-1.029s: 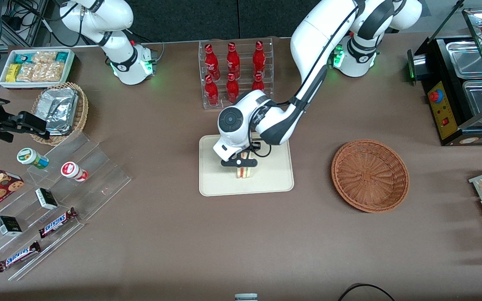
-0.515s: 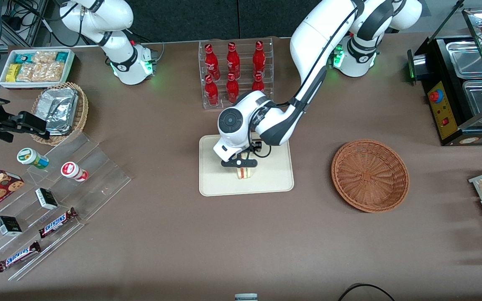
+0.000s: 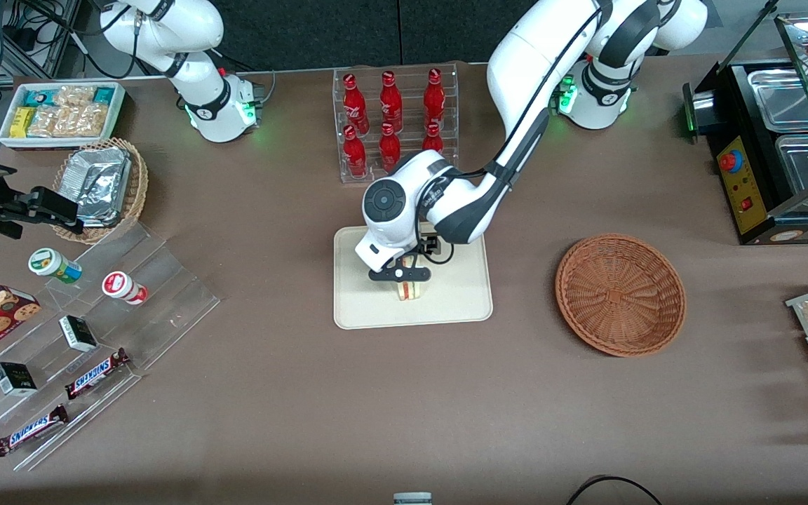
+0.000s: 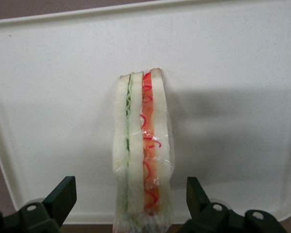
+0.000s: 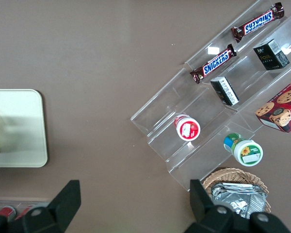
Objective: Place sandwich from basket to tray
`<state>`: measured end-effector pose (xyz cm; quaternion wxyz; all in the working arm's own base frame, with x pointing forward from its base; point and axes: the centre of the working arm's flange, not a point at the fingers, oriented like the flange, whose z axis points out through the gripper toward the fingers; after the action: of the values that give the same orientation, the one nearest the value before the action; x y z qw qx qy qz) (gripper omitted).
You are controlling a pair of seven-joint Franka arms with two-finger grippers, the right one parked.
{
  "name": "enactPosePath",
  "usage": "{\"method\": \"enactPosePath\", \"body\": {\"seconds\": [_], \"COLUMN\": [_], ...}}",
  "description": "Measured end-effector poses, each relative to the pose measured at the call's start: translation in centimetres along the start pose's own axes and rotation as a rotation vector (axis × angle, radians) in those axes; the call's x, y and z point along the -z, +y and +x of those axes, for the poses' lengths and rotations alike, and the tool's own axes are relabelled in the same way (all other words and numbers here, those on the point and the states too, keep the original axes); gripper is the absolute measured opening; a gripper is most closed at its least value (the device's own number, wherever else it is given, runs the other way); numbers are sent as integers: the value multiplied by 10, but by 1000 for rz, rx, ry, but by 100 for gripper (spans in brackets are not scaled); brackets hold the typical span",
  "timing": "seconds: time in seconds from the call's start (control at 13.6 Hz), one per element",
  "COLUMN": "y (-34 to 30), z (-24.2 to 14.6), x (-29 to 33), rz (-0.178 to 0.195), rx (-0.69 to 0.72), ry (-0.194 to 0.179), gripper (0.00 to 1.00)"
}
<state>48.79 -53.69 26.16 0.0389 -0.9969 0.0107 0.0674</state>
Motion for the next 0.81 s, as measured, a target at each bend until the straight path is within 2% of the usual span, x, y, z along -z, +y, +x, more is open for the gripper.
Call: {"method": "enactPosePath", "body": {"seconds": [0.15,0.29,0.44,0.59,0.81], "y": [-2,-14,-37,-74,-141], "z": [3,8,11,27,63], "x": [28,76,117,141,145], "rz": [-13,-48,-48,-32,5], "rx": [14,33,63,117,212], "ry": [19,64,76,63,13], "gripper": [100,100,100,100,100]}}
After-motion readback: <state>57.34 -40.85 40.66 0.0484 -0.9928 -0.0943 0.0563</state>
